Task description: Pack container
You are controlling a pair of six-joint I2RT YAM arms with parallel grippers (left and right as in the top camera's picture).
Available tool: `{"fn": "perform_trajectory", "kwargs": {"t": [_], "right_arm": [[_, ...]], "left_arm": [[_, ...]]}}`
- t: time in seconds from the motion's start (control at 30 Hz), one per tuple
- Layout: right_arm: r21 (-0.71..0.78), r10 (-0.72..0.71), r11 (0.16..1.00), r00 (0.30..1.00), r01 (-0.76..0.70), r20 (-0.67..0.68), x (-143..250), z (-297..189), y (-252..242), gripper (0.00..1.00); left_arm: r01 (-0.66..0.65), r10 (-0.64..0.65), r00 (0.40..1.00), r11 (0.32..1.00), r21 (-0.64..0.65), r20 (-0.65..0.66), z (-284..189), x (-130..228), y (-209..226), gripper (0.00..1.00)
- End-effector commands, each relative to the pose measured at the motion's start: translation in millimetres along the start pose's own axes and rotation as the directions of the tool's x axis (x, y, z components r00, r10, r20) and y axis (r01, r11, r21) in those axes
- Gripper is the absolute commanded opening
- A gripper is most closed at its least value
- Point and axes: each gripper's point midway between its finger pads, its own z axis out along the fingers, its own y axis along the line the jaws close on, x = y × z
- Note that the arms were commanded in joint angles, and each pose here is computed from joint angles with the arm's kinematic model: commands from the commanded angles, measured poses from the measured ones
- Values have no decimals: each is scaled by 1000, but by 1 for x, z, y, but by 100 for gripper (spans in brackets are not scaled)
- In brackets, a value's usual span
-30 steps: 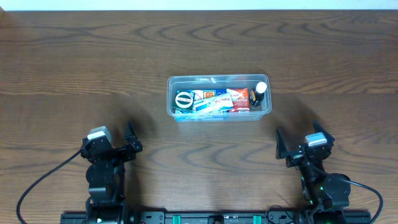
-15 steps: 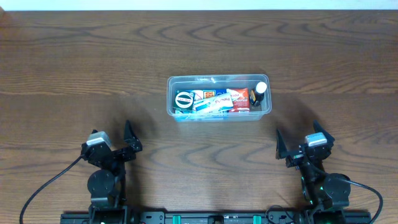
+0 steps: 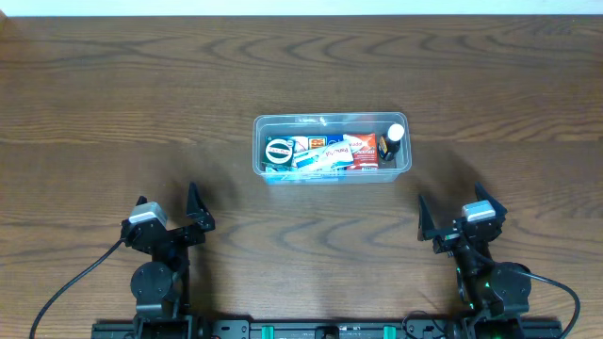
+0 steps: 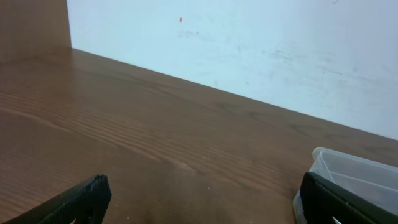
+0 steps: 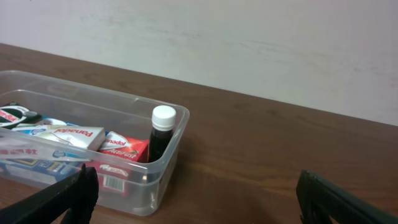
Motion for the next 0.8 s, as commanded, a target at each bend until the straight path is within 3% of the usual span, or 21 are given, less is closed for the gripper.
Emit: {"fn": "perform_trajectory", "kwargs": {"t": [0.0, 0.23, 0.43, 0.77], "right_arm": [[-17, 4, 1000, 1000, -4, -4, 2, 0, 4, 99], [-17, 4, 1000, 1000, -4, -4, 2, 0, 4, 99], [-17, 4, 1000, 1000, -4, -4, 2, 0, 4, 99], [-17, 4, 1000, 1000, -4, -4, 2, 0, 4, 99]], "left_arm": [[-17, 16, 999, 999, -27, -46, 0, 15, 7, 98], [-27, 26, 998, 999, -24, -50, 0, 16, 6, 98], [-152, 151, 987, 988, -15, -53, 0, 16, 6, 98], [-155, 155, 987, 988, -15, -52, 0, 16, 6, 98]]}}
